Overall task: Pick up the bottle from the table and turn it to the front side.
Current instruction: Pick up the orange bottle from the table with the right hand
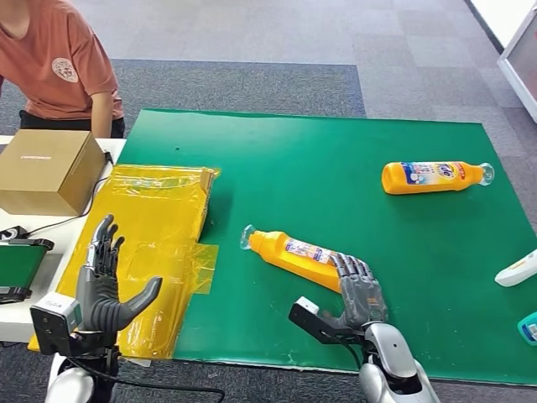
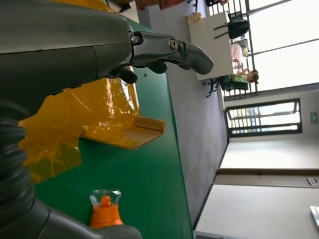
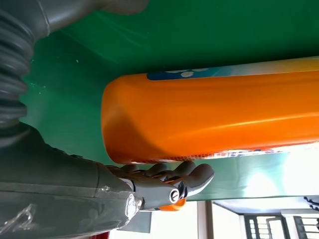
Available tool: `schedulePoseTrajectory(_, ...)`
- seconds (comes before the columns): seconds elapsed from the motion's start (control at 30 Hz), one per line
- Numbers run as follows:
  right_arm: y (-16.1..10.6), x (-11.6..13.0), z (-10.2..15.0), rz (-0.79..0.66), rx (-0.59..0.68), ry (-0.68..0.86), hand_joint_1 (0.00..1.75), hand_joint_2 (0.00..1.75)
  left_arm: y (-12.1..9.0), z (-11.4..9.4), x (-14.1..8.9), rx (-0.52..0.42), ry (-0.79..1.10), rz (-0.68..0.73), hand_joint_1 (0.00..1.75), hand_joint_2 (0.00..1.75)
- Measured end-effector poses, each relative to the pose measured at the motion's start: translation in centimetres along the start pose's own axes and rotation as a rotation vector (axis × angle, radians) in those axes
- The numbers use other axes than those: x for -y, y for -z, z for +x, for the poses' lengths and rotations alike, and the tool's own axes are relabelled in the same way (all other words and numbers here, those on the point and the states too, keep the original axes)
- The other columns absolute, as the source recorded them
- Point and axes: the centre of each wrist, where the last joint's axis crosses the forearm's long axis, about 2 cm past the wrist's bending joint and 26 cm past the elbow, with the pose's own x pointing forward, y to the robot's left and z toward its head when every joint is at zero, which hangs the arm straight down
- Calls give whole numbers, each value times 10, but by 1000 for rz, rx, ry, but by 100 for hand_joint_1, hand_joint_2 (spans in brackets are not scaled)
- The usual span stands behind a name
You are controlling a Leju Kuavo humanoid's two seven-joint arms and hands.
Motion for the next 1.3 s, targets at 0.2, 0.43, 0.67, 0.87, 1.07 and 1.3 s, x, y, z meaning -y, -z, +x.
schedulePoseTrajectory(0.2,0,0,0,4,0,1,0,175,0,0,1,0,-7,-4,0,175)
schedulePoseTrajectory(0.43,24,10,2,-12,3,61,0,175,4,1,6,6,-38,-37,0,175)
schedulePoseTrajectory(0.67,71,19,4,16,-15,30,0,175,13,0,23,17,-85,-110,0,175)
schedulePoseTrajectory(0.87,89,20,11,59,-15,23,0,175,12,-5,31,-14,-103,-141,0,175)
schedulePoseTrajectory(1.07,96,20,14,104,-10,9,175,175,11,-7,30,-24,-100,-144,0,175)
schedulePoseTrajectory(1.3,100,22,15,130,-2,8,175,175,10,-8,28,-28,-96,-140,0,175)
